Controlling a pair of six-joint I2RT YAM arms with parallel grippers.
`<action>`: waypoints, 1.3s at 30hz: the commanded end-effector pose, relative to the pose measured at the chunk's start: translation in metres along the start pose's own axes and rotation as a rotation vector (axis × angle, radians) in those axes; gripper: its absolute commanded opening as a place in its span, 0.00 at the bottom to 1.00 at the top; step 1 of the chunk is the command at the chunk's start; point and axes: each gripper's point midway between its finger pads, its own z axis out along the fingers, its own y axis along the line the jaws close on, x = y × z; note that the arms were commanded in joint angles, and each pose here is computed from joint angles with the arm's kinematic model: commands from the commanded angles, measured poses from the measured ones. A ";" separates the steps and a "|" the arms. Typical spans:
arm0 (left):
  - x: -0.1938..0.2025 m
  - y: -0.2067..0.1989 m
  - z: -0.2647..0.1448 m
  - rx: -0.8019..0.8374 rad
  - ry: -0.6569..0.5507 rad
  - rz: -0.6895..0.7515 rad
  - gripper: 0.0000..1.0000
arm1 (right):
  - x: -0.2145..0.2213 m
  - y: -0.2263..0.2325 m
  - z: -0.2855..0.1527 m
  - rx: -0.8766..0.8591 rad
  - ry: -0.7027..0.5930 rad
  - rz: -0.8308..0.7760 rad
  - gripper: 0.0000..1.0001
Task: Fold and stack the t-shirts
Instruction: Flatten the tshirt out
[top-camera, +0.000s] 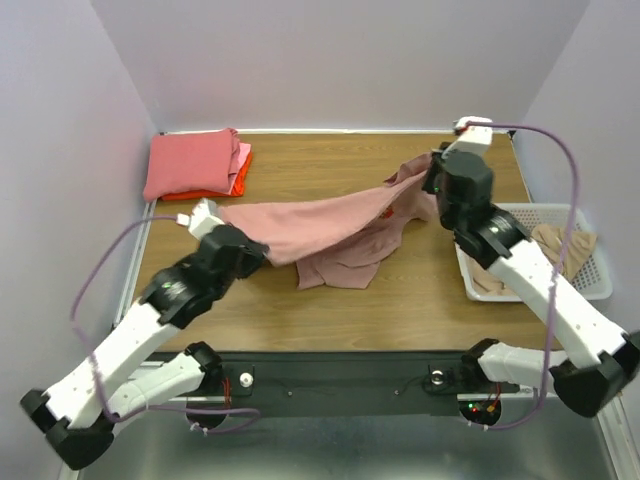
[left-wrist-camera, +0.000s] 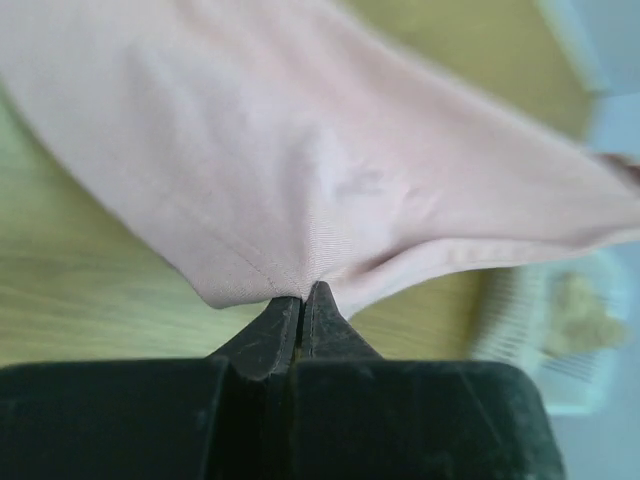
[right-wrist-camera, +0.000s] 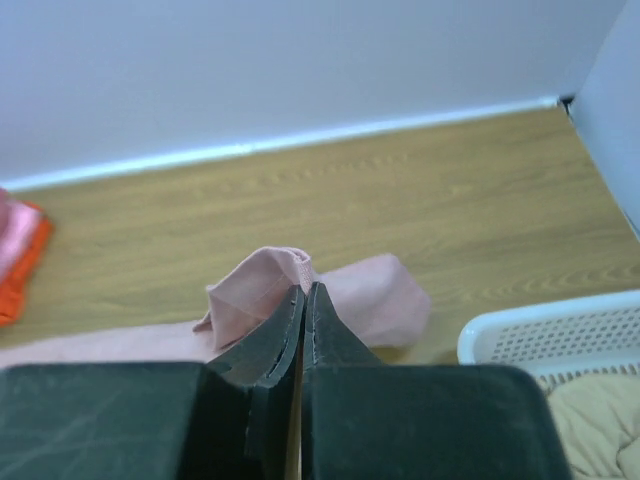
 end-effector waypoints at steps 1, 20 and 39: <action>-0.074 -0.051 -0.065 0.182 -0.196 0.036 0.00 | -0.103 -0.012 -0.053 -0.094 -0.230 0.144 0.00; -0.206 -0.163 -0.350 0.941 -0.459 0.075 0.00 | -0.302 -0.001 -0.314 -0.971 -0.617 0.304 0.00; -0.219 -0.127 -0.170 0.263 -0.615 -0.105 0.00 | -0.219 0.026 -0.111 -0.386 -0.316 0.238 0.00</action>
